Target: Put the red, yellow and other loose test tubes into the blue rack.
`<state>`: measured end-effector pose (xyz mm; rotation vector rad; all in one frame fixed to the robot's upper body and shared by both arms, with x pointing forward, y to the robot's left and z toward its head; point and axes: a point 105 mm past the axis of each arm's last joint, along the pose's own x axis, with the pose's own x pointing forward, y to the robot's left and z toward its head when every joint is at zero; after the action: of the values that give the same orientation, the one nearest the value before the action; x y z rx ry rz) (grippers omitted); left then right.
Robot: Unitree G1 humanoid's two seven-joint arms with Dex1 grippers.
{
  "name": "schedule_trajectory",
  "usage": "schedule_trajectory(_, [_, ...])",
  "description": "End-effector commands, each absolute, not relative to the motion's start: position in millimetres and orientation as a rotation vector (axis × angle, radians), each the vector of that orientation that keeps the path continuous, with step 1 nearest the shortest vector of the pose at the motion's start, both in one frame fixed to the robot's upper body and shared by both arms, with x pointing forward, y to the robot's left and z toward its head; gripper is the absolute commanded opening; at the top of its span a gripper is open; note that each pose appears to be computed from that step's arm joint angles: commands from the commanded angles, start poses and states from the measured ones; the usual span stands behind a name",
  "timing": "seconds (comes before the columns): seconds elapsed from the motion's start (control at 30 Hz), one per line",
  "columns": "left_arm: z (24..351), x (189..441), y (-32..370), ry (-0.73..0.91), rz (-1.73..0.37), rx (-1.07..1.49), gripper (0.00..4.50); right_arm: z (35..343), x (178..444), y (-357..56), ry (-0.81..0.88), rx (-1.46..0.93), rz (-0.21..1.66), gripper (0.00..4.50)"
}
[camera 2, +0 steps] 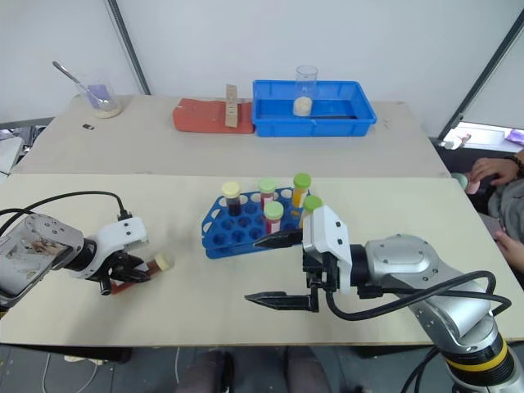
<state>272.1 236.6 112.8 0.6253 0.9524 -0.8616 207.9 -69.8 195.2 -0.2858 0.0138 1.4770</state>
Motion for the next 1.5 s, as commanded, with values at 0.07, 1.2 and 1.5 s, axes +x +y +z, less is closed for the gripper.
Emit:
schedule_trajectory(0.07, [167, 281, 228, 0.735, -0.965, 0.522, 0.93, 200, 202, -78, 0.003, -0.317, 1.450, 4.47])
schedule_trajectory(1.2, [170, 326, 73, -0.130, -1.033, 0.098, 0.93, 192, 207, -120, 0.153, -0.431, 1.196, 4.47])
schedule_trajectory(1.5, [162, 324, 67, -0.108, -1.041, 0.083, 0.93, 189, 208, -125, 0.173, -0.434, 1.147, 4.47])
